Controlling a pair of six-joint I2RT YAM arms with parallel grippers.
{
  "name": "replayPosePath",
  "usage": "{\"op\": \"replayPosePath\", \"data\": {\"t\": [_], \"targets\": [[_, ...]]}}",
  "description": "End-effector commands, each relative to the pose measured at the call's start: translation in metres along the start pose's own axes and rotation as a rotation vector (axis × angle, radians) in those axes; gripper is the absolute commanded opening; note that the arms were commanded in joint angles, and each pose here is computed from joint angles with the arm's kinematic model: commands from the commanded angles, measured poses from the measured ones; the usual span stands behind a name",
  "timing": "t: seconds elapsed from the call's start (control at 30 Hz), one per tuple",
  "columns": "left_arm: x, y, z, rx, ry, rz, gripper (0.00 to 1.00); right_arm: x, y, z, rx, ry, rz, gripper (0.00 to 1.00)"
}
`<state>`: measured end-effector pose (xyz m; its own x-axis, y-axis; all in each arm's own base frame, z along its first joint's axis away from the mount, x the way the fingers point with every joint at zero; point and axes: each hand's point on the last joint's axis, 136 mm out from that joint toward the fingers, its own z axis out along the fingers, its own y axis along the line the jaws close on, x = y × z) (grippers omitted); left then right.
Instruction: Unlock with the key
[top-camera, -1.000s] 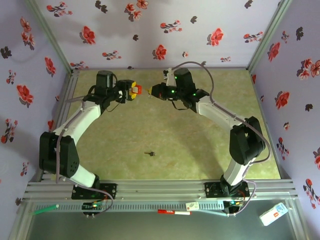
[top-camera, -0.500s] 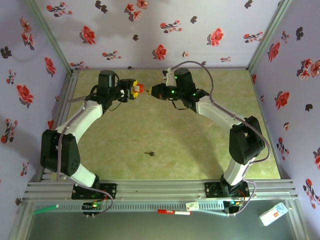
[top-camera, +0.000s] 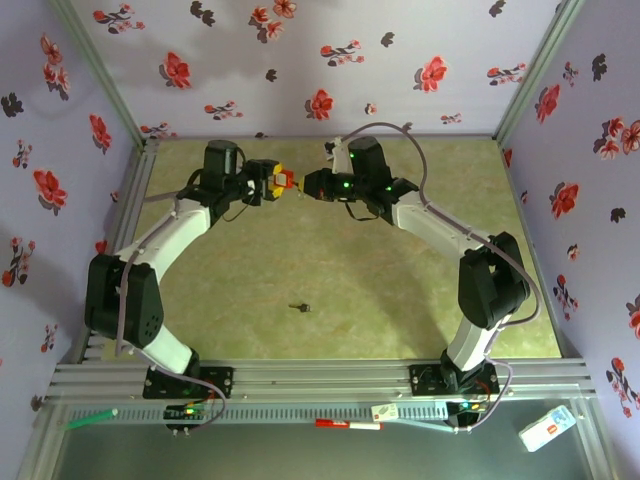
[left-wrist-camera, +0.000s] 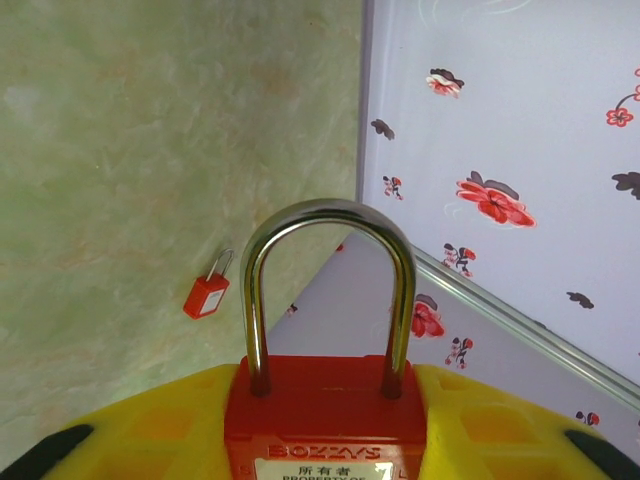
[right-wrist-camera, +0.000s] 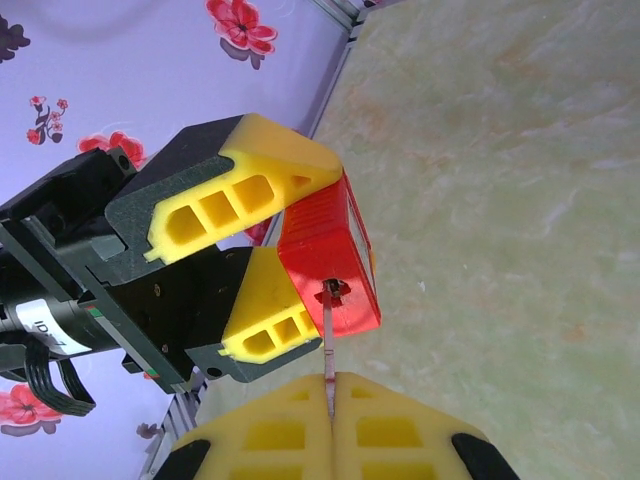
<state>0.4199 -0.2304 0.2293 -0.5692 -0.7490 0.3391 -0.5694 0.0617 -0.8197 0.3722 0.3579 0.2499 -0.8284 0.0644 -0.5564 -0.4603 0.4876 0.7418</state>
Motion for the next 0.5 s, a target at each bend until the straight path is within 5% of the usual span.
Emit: {"op": "replayPosePath", "data": {"t": [0.0,0.47], "targets": [[0.013,-0.019,0.000,0.043,0.043,0.043,0.00,-0.008,0.011,0.001,-0.013,-0.012,-0.050,0.00],[0.027,-0.025,0.007,0.033,0.100,0.082,0.00,0.001,0.001,0.008,0.035,0.075,-0.147,0.00]]}}
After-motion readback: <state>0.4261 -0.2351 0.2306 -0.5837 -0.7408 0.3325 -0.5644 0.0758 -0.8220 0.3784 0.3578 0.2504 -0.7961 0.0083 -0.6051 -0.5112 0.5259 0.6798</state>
